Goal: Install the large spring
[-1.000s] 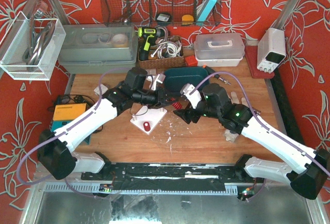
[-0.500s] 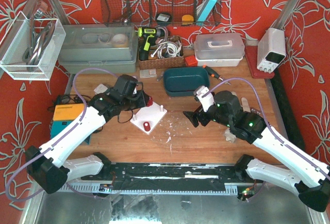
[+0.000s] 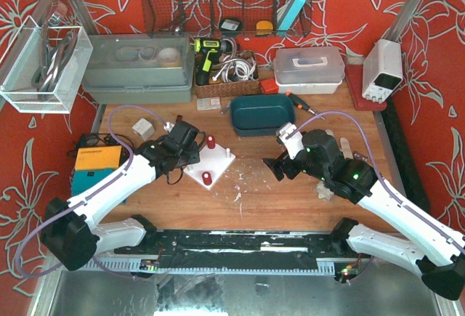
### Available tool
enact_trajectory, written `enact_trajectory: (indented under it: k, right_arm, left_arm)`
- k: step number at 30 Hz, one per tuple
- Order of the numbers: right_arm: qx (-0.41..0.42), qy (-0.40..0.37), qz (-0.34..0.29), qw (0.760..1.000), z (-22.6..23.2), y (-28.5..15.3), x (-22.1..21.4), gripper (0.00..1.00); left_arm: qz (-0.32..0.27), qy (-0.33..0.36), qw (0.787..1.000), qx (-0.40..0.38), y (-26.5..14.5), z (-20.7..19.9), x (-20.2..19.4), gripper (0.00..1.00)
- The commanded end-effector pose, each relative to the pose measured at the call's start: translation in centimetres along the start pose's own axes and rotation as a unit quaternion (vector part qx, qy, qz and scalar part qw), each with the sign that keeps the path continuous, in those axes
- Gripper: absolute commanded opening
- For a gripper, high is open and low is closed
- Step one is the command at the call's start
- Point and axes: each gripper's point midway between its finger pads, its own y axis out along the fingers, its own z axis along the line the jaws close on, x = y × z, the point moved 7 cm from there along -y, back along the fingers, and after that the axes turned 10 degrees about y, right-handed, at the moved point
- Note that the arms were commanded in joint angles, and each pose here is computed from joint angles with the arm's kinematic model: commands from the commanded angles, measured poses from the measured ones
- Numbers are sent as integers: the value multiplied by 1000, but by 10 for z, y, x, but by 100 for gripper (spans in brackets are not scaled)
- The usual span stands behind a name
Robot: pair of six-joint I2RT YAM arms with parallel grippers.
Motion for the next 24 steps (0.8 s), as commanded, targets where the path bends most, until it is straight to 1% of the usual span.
enact_trajectory:
  k: [1,15,24]
  right_arm:
    - [-15,-11,-3,1000,-3,-8,2,99]
    - [-26,-9,-4,1000,-6,-10,-1,99]
    - [-31,-3,-4,1000,-7,-12,-2,99]
  left_arm:
    - [-10,10,1000,20,5,2,3,0]
    - [2,26,999,33,14,6,-6,0]
    - [-3,34,999,29,26,5,-10,0]
